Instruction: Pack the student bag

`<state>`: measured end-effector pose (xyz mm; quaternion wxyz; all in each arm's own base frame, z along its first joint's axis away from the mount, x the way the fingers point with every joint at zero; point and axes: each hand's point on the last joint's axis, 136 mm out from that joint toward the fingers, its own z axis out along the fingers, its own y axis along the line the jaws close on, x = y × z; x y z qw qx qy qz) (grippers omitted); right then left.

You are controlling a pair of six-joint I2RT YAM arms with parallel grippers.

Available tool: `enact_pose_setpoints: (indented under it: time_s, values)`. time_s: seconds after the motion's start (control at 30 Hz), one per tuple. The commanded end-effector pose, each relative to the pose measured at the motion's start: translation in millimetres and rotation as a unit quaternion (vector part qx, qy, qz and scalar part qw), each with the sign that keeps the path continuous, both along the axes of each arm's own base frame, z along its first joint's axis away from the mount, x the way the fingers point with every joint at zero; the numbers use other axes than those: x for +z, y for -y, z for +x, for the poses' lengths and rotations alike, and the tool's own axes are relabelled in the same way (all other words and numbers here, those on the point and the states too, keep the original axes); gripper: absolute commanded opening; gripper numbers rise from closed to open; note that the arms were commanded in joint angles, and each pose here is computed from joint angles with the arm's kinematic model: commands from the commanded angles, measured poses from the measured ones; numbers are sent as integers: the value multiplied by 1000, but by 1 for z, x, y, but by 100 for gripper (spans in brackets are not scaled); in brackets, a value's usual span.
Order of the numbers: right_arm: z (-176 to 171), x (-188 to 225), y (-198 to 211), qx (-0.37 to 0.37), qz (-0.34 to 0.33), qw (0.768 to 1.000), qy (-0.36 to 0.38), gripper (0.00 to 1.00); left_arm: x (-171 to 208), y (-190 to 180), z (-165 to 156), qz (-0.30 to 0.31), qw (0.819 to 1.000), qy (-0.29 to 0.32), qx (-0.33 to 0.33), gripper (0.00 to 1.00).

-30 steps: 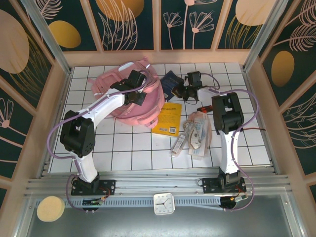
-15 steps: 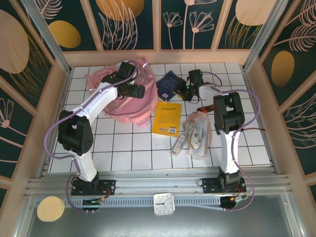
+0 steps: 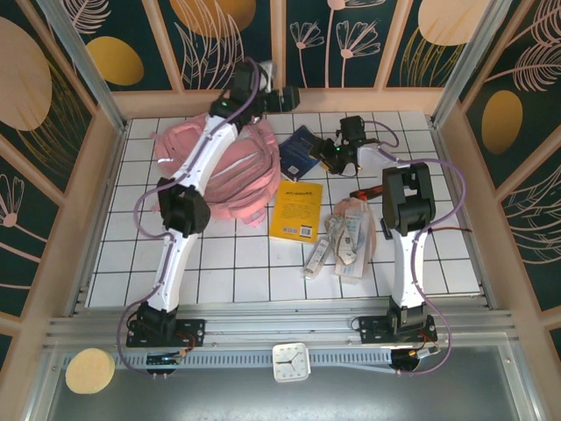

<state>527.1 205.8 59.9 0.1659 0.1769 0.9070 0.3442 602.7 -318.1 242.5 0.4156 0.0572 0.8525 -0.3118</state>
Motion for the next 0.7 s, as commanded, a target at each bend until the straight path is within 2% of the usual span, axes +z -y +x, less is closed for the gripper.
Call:
enact_pose_setpoints:
  time_s: [0.0, 0.23, 0.5, 0.67]
  values:
    - [-7, -12, -5, 12, 5, 1000, -24, 55, -77, 17, -4, -28, 996, -83, -16, 87]
    - [-17, -20, -10, 24, 5, 999, -39, 55, -120, 28, 3, -25, 995, -94, -21, 89]
    - [-18, -29, -17, 26, 6, 998, -54, 55, -173, 24, 15, -15, 993, -117, 20, 88]
    - [-18, -43, -19, 11, -13, 997, -77, 55, -219, 29, 10, -22, 986, -161, 24, 81]
